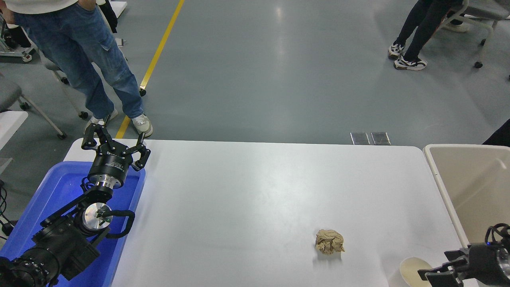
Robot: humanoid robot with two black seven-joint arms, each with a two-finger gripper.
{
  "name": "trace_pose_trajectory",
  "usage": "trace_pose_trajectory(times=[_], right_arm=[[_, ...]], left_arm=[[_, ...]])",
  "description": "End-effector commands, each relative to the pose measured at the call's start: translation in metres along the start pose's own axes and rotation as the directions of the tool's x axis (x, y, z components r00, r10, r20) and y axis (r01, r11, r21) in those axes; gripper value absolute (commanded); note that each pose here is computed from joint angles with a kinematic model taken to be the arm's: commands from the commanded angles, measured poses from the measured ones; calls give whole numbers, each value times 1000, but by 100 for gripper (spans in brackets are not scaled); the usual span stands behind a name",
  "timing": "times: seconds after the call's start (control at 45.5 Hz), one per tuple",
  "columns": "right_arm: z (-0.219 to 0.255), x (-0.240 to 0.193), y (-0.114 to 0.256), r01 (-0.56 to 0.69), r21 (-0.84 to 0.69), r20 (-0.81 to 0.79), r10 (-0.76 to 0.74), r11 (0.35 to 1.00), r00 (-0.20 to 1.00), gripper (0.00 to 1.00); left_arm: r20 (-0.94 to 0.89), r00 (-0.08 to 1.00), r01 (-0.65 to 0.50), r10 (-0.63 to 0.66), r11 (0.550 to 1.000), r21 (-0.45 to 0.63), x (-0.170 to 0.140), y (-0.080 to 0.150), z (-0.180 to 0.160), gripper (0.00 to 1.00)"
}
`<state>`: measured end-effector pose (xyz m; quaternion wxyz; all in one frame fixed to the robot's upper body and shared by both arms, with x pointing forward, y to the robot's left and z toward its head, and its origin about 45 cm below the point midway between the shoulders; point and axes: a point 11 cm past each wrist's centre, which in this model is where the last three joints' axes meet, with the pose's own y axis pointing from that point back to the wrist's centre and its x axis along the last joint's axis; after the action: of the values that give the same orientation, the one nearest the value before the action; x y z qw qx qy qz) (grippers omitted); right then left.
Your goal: Dispose of the paper cup in the dustbin
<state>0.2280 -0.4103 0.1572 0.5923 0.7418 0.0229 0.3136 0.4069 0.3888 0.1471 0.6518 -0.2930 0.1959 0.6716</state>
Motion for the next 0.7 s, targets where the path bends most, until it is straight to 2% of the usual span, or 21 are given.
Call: trace_pose_trajectory(times=[0.0,0.11,0.198,0.374,0.593,0.681], right_arm=[[-2,0,-6,-2,11,-3,2,1000,1000,98],[-1,0,-8,1,9,-5,-1,1000,1000,98],[-1,-1,-10,5,10,-6,-4,1000,1000,91],[-3,-4,-14,16,19,-10,-16,1000,1000,85],[4,-12,-19,44,-8,-52,-45,999,998,51],[5,-12,-19,41,-12,-61,-41,999,997,31]], left_arm=[[0,1000,1,-1,1000,0,0,0,0,100],[0,1000,1,-1,1000,0,0,0,0,100],[0,1000,-1,1,1000,0,0,0,0,100],[0,1000,1,-1,1000,0,0,0,0,100],[0,1000,1,-1,1000,0,0,0,0,100],[0,1000,1,-1,1000,0,0,0,0,100]])
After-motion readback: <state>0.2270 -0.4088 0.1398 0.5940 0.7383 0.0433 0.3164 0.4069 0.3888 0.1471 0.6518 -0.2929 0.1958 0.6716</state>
